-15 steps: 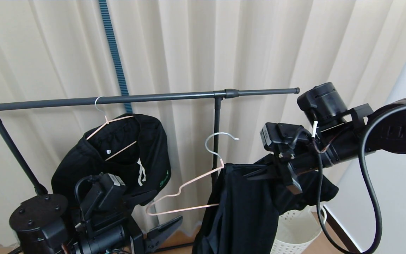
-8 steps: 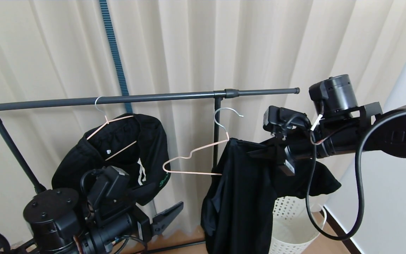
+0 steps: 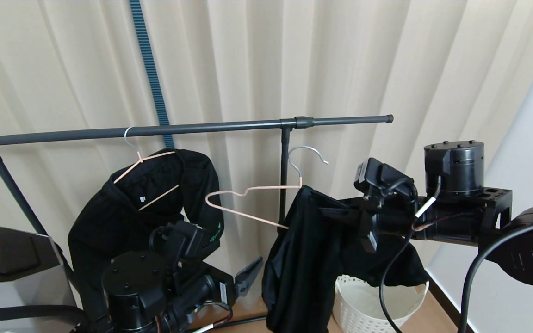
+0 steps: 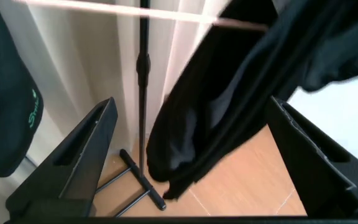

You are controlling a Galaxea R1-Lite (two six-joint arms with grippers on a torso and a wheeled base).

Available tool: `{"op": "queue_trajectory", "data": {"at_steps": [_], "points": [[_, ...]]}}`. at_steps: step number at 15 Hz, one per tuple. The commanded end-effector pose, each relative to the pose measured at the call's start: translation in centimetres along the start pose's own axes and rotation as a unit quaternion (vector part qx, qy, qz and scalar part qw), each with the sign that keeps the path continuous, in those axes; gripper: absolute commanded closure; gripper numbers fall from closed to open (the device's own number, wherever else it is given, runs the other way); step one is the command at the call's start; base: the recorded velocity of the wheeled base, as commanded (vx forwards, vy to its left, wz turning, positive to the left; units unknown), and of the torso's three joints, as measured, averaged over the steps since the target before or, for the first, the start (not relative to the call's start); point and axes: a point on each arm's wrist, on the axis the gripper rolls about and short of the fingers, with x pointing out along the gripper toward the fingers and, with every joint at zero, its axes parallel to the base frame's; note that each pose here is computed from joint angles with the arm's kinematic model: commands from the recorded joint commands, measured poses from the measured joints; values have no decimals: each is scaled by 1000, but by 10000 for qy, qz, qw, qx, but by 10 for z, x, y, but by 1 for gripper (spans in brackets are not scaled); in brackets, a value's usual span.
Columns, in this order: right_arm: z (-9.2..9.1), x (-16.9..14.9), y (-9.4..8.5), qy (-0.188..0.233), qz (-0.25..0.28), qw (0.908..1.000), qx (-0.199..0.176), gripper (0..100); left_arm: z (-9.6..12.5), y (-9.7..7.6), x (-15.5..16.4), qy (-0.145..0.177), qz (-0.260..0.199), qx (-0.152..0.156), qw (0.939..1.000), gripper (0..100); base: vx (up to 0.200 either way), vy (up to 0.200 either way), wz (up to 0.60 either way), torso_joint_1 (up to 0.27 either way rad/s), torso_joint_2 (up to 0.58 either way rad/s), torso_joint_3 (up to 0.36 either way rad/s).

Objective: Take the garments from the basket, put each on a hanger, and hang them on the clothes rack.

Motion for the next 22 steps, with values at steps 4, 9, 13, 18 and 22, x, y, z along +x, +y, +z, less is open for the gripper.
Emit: {"op": "queue_trajectory", "data": {"at_steps": [4,9,13,18,22], "points": [[10,-13,28,-162,285,9994,-132,100,-7,-7,10,69,-24,24,10000,0,0,0,0,0,0,0],[17,-18,38,-280,398,9986,-218,100,-10,-19,9,91,-107,48,9999,0,0,0,0,0,0,0],[28,-26,48,-446,513,9976,-144,100,-19,-25,11,243,-171,107,9995,0,0,0,0,0,0,0],[36,-34,56,-616,585,9963,-120,100,-29,-29,15,389,-119,180,9990,0,0,0,0,0,0,0],[38,-39,56,-683,556,9961,-82,100,-38,-28,19,526,-40,230,9983,0,0,0,0,0,0,0]]}}
